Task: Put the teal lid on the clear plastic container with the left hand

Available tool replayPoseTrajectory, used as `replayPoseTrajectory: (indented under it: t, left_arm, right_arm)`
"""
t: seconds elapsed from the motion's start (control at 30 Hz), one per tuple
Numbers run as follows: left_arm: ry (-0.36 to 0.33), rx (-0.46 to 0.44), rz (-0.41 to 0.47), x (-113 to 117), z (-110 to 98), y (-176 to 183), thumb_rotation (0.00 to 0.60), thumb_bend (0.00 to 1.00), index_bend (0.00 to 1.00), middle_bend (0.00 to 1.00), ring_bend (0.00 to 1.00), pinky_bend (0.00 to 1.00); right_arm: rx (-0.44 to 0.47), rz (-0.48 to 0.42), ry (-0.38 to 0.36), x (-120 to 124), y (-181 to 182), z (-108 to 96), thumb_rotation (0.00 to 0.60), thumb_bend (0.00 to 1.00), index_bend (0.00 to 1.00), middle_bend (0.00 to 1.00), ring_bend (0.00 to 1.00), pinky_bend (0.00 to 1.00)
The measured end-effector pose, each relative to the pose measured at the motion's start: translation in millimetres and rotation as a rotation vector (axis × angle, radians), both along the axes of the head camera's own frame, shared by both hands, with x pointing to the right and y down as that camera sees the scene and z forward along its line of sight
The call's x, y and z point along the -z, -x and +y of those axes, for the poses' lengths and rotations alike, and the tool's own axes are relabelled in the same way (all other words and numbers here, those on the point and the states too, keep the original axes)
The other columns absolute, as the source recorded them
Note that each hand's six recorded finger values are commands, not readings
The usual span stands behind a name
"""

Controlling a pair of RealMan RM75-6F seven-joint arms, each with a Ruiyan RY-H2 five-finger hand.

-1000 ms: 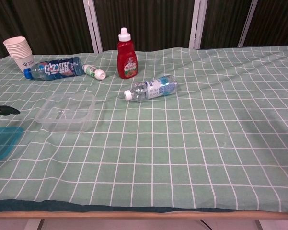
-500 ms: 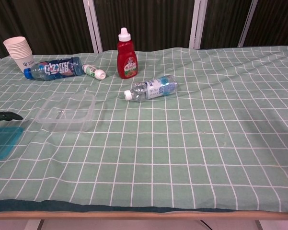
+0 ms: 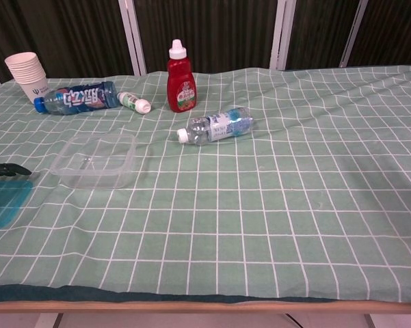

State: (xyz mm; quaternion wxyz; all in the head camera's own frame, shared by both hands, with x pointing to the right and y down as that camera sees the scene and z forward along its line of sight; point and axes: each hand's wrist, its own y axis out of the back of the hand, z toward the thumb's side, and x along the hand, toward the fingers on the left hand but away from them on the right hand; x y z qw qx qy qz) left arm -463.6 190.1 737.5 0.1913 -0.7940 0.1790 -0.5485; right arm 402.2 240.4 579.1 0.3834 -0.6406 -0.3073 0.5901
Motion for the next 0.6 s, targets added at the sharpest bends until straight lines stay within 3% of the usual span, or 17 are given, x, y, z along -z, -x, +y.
replayPoseTrajectory:
  t: [0.43,0.6]
  left_arm:
    - [0.023,0.008,-0.023,-5.9,1.5,5.9,0.600,0.21,0.00,0.00,0.00,0.00]
    - [0.025,0.011,-0.031,-7.8,1.3,6.8,0.600,0.21,0.00,0.05,0.02,0.13]
  right_arm:
    - [-0.002,0.003,0.000,-0.5,-0.2,-0.2,0.600,0.19,0.00,0.00,0.00,0.00]
    - [-0.003,0.003,0.001,-0.5,-0.5,-0.2,0.600,0.19,0.00,0.00,0.00,0.00]
